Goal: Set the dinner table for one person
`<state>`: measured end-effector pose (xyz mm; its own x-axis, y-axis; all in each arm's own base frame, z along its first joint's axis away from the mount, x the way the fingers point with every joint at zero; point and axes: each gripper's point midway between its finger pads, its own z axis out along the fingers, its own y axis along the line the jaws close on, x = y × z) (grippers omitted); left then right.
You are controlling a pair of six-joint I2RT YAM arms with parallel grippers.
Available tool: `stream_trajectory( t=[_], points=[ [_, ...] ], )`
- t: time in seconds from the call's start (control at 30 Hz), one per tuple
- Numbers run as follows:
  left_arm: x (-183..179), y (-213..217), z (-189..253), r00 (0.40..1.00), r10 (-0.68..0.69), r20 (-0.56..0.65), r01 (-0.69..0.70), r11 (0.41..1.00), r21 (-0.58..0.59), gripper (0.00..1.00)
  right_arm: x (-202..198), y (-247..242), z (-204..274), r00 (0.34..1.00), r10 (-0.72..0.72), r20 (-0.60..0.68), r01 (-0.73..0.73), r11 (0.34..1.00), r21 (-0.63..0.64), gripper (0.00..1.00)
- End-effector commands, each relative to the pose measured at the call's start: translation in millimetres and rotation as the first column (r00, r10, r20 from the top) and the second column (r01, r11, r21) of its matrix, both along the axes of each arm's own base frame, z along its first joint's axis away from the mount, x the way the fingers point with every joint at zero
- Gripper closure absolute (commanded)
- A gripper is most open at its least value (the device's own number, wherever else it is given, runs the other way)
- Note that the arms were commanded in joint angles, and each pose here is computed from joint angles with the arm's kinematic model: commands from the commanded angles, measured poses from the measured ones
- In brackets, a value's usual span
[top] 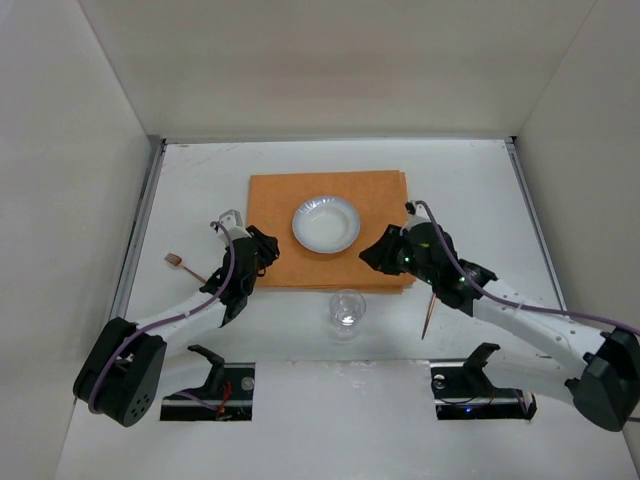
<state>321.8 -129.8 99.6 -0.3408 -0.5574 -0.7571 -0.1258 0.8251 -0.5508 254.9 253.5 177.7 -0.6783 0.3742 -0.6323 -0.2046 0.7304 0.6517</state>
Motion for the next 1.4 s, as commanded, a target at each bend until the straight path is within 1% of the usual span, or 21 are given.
stream_trajectory(
  t=[0.0, 0.1, 0.23, 0.3, 0.4, 0.5, 0.6, 0.73, 0.87, 0.93, 1.03, 1.13, 1.17, 1.27, 1.37],
  points=[
    [5, -2, 13, 0.999, 0.005, 0.051, -0.004, 0.999, -0.033, 0.69, -36, -16, -11, 0.994, 0.106, -0.039, -0.113, 0.962, -0.25, 0.67],
    [5, -3, 13, 0.999, 0.006, 0.052, -0.005, 1.0, -0.026, 0.68, -65, -12, -12, 0.979, 0.197, -0.053, -0.202, 0.915, -0.349, 0.58],
    [5, -4, 13, 0.999, 0.001, 0.05, 0.0, 0.999, -0.035, 0.68, -91, -3, -28, 0.953, 0.281, -0.116, -0.304, 0.854, -0.422, 0.51],
    [5, -4, 15, 0.998, 0.002, 0.056, -0.001, 1.0, -0.03, 0.67, -95, 3, -37, 0.944, 0.303, -0.13, -0.328, 0.824, -0.463, 0.51],
    [6, -2, 12, 0.999, 0.006, 0.047, -0.004, 0.999, -0.034, 0.67, -88, 10, -42, 0.947, 0.298, -0.12, -0.318, 0.814, -0.486, 0.55],
    [4, -1, 19, 0.998, 0.008, 0.069, -0.006, 0.999, -0.036, 0.67, -81, 15, -46, 0.951, 0.292, -0.105, -0.304, 0.811, -0.499, 0.58],
    [4, 1, 17, 0.998, 0.015, 0.063, -0.013, 0.999, -0.035, 0.67, -72, 18, -46, 0.958, 0.272, -0.09, -0.28, 0.82, -0.5, 0.59],
    [4, -2, 18, 0.998, 0.008, 0.069, -0.005, 0.999, -0.033, 0.67, -67, 18, -49, 0.96, 0.267, -0.086, -0.272, 0.807, -0.525, 0.6],
    [5, -2, 12, 0.999, 0.005, 0.049, -0.003, 0.999, -0.038, 0.67, -64, 22, -57, 0.96, 0.264, -0.094, -0.272, 0.797, -0.539, 0.68],
    [4, -4, 14, 0.999, -0.001, 0.052, 0.003, 0.999, -0.039, 0.67, -61, 22, -60, 0.961, 0.259, -0.098, -0.268, 0.785, -0.558, 0.76],
    [5, -1, 12, 0.999, 0.007, 0.049, -0.005, 0.999, -0.04, 0.67, -56, 23, -61, 0.966, 0.244, -0.088, -0.249, 0.781, -0.572, 0.85],
    [4, 0, 17, 0.998, 0.011, 0.064, -0.008, 0.999, -0.047, 0.67, -53, 22, -56, 0.968, 0.242, -0.073, -0.238, 0.775, -0.586, 0.89],
    [4, 0, 18, 0.998, 0.011, 0.066, -0.008, 0.999, -0.043, 0.67, -53, 22, -49, 0.968, 0.245, -0.063, -0.236, 0.783, -0.575, 0.9],
    [4, 2, 13, 0.999, 0.015, 0.053, -0.012, 0.999, -0.044, 0.67, -51, 26, -8, 0.967, 0.255, 0.008, -0.217, 0.84, -0.498, 0.9],
    [4, -1, 15, 0.998, 0.008, 0.058, -0.005, 0.999, -0.044, 0.67, -22, 13, 30, 0.979, 0.172, 0.108, -0.112, 0.9, -0.421, 0.9]
  ],
)
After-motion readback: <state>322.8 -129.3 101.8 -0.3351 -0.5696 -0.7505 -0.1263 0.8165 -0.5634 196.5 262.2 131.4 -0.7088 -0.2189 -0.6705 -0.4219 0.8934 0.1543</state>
